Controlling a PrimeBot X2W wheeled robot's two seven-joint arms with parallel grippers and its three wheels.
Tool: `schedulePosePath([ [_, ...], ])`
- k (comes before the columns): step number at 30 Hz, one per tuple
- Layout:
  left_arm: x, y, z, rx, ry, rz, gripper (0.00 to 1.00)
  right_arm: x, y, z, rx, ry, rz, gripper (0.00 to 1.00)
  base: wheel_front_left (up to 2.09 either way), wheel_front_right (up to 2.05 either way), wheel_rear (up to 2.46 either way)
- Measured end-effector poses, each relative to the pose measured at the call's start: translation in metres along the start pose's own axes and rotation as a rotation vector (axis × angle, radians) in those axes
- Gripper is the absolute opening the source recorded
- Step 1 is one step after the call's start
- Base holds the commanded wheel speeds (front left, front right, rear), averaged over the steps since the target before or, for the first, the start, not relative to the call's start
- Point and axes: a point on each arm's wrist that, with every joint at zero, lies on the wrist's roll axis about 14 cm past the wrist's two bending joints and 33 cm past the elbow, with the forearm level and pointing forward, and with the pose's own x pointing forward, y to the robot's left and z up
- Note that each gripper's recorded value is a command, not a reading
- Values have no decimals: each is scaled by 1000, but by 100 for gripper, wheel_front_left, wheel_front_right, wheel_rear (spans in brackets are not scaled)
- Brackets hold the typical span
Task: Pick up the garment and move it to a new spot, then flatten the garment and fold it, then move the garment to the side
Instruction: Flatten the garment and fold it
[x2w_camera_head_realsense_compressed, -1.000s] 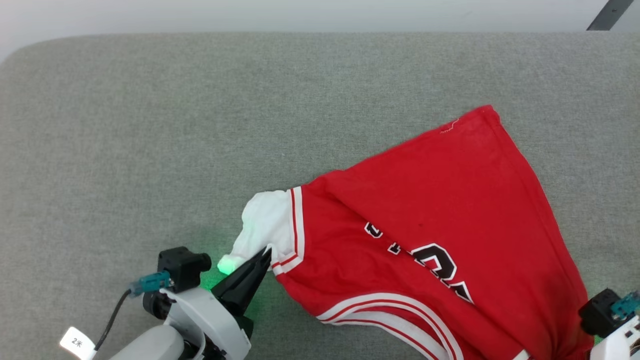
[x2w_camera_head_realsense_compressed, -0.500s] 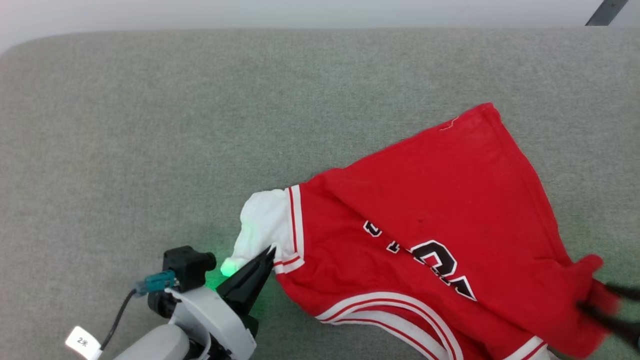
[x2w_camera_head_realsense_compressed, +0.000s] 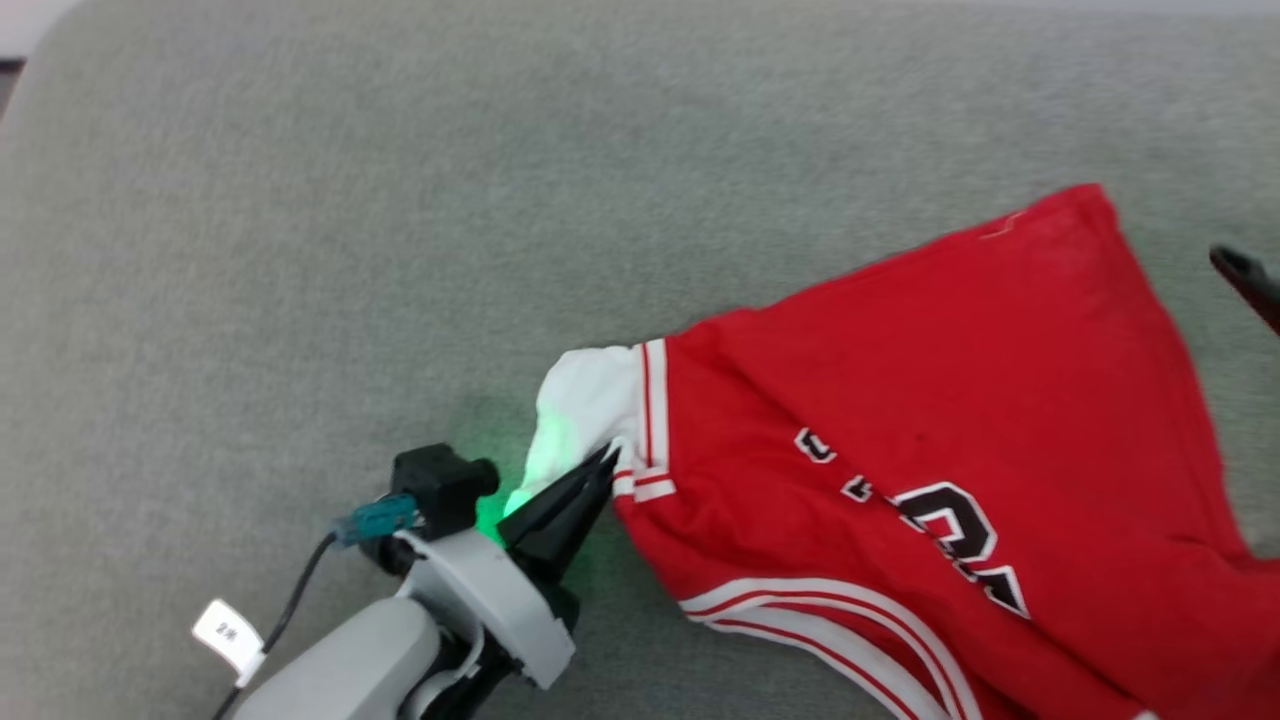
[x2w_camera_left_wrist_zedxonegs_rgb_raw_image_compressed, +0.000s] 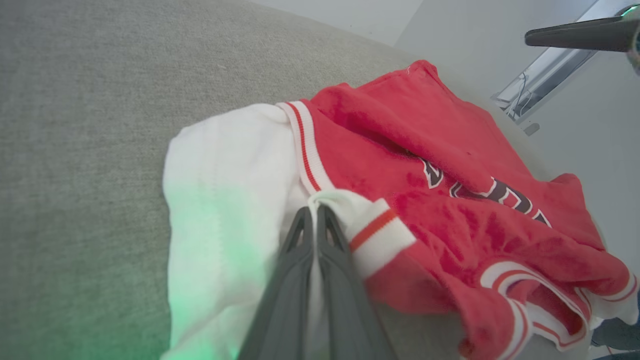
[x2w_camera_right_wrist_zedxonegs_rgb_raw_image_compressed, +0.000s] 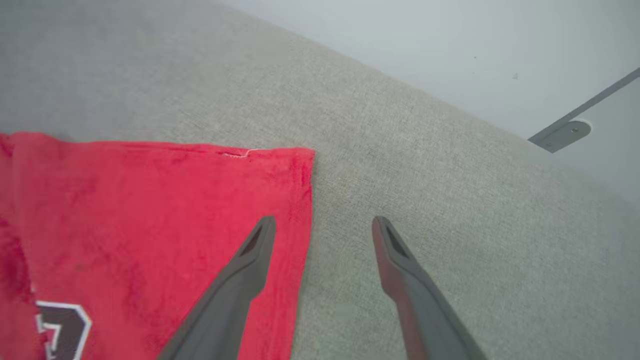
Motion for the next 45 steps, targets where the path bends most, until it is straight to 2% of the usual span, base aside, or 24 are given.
schedulePosePath([
  [4,2,4,-4,-11,5,15,0,43,3,-3,-30,77,5,100,0,0,0],
  [8,6,8,-7,-37,0,30,0,77,9,-23,-38,195,30,100,0,0,0],
  [14,7,13,-11,-58,-6,55,0,103,24,-44,-49,306,94,100,0,0,0],
  [15,7,14,-11,-62,-7,60,0,106,25,-44,-50,309,100,80,0,0,0],
  [16,7,15,-12,-66,-8,64,0,109,26,-46,-51,318,107,45,0,0,0],
  [17,7,16,-12,-68,-9,68,0,112,27,-46,-55,320,113,26,0,0,0],
  [18,6,17,-13,-69,-9,72,0,114,27,-44,-50,314,117,0,0,0,0],
  [24,2,19,-4,-101,-30,79,0,114,24,-33,32,235,112,0,0,0,0],
  [28,6,26,14,-102,-37,76,0,105,1,-16,105,144,46,0,0,0,0],
  [35,52,35,127,-48,-183,36,0,80,-45,36,213,-66,-68,0,0,0,0],
  [40,87,40,218,33,-274,33,0,60,-87,98,263,-284,-169,0,0,0,0],
  [45,113,46,310,80,-420,79,0,31,-129,164,267,-541,-298,0,0,0,0],
])
